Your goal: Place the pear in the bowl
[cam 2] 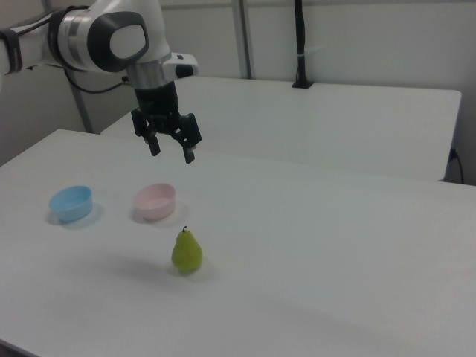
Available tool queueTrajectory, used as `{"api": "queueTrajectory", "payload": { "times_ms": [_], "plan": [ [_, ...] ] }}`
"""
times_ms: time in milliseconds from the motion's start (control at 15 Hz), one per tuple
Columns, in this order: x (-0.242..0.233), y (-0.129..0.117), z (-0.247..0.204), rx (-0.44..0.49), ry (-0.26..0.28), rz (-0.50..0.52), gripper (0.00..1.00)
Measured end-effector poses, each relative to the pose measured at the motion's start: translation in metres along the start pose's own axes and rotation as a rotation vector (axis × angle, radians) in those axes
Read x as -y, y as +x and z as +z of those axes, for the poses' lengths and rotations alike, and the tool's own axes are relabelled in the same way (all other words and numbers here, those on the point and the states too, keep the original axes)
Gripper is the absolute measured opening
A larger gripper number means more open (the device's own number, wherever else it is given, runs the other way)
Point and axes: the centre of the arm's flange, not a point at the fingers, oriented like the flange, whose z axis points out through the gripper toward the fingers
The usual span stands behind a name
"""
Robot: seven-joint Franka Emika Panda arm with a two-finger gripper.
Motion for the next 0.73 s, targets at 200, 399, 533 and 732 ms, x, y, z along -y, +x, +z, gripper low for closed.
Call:
{"api": "queueTrajectory", "payload": {
  "times_ms": [200,399,533,732],
  "plan": [
    [0.002,-0.001,0.004,0.009,0.002,-0.004,1.0],
    [0.016,-0.002,0.032,0.034,0.003,-0.028,1.0],
    [0.024,-0.005,0.062,0.052,0.002,-0.042,1.0],
    [0.026,-0.007,0.113,0.081,-0.031,-0.068,1.0]
  ]
}}
